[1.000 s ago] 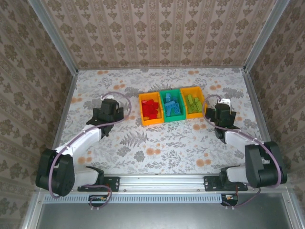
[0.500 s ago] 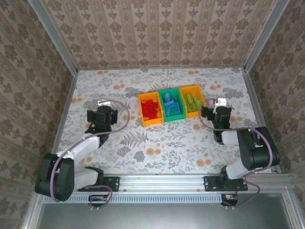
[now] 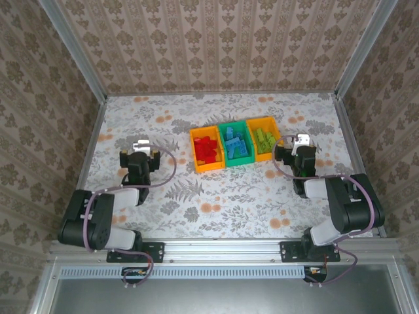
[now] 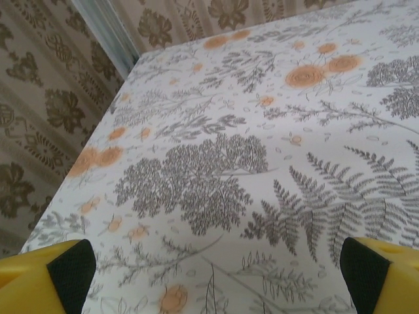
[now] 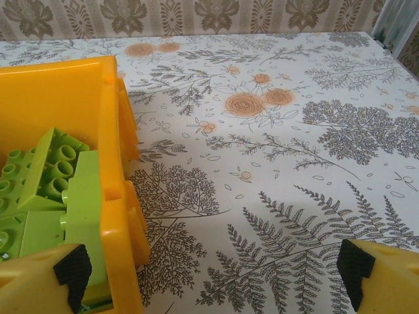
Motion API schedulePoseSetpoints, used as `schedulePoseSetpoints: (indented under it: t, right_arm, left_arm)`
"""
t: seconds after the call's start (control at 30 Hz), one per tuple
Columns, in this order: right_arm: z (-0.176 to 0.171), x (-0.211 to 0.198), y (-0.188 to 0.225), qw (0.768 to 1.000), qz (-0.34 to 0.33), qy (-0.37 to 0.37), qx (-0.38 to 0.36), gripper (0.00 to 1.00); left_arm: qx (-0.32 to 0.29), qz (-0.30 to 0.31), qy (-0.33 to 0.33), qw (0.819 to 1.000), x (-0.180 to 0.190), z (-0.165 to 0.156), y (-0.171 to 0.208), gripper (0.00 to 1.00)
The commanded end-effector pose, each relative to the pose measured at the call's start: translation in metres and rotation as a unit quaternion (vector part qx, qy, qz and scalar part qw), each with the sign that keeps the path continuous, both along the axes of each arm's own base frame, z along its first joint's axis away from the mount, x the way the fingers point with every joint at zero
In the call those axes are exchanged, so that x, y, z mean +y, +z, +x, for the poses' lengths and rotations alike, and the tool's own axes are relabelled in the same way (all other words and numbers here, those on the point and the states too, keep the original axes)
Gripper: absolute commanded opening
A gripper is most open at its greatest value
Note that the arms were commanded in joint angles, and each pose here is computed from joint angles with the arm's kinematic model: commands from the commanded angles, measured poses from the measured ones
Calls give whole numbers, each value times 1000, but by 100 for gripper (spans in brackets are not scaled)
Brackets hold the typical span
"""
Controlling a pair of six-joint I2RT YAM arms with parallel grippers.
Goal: Sort the legos into containers by color
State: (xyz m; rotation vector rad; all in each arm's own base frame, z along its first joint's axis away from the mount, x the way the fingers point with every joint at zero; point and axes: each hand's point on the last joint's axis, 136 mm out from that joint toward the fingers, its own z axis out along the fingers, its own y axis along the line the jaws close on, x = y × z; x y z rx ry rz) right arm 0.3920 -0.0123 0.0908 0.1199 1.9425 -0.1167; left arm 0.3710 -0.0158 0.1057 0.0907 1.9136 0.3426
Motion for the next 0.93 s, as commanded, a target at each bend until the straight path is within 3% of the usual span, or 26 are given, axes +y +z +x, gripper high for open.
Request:
schedulePoseSetpoints:
  t: [0.0,0.23,0.3,0.37,0.9]
  right_arm:
    - [6,2,9,1000,-2,8,-19,100]
    - [5,2,9,1000,-1,9,-19,99]
    - [5,2,8,1000,-1,9,-18,100]
    - [6,2,8,1000,0,10,-17,100]
    - [6,2,8,1000,2,12,-15,100]
  left_arm:
    - [-64,7,3,998,8,11,16,100]
    - [-50,-60,17,997,33,19,-2,100]
    - [-6,-72,5,997,27,23,-9,100]
    - [-18,-80,7,997,30,23,-8,100]
    - [-11,-78,10,997,32,24,-9,100]
